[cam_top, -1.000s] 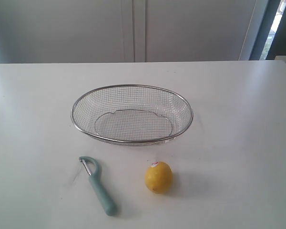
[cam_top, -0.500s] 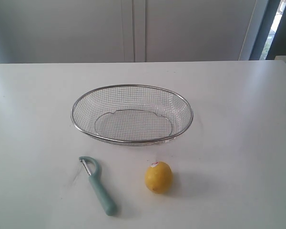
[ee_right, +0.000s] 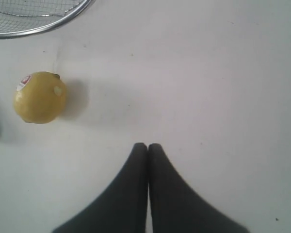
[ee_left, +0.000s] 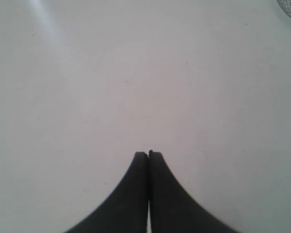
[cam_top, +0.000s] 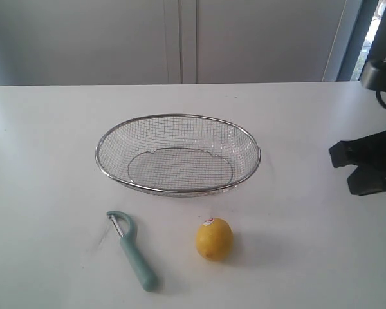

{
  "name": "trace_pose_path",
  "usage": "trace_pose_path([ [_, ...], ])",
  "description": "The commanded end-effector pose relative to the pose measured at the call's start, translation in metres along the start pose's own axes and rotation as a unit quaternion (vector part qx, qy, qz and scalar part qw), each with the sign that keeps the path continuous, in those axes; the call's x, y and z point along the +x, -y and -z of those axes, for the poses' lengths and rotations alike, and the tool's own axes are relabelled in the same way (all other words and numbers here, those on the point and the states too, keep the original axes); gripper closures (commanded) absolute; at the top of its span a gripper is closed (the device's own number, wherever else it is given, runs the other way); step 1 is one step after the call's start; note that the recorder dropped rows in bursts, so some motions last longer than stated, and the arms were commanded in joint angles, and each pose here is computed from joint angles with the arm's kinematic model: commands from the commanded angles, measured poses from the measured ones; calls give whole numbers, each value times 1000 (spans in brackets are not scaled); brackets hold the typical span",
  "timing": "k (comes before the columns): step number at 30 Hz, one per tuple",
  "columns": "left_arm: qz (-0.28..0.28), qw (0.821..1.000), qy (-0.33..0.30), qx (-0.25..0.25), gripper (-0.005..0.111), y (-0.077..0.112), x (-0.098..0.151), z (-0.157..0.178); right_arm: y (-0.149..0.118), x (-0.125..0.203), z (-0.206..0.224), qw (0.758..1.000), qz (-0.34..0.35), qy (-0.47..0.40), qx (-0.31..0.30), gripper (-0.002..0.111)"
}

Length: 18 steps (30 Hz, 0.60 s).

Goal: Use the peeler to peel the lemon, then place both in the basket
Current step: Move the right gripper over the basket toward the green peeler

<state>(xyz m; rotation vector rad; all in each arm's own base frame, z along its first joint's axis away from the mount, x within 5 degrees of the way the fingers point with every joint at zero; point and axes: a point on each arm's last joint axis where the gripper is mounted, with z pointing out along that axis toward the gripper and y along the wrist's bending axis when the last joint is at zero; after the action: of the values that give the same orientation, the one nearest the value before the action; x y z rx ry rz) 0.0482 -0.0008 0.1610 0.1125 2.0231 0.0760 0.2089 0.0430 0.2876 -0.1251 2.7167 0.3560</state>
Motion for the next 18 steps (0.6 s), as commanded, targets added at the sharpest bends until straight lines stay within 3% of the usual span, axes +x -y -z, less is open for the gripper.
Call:
trace_pose_path([
  [1,2,1000,-4,0,107,0,3,-1,-12,-4,-6,1000,3,3,-11,108],
  [18,2,1000,-4,0,107,0,3,-1,-81,-46,-33,992,107,-27,-56,108],
])
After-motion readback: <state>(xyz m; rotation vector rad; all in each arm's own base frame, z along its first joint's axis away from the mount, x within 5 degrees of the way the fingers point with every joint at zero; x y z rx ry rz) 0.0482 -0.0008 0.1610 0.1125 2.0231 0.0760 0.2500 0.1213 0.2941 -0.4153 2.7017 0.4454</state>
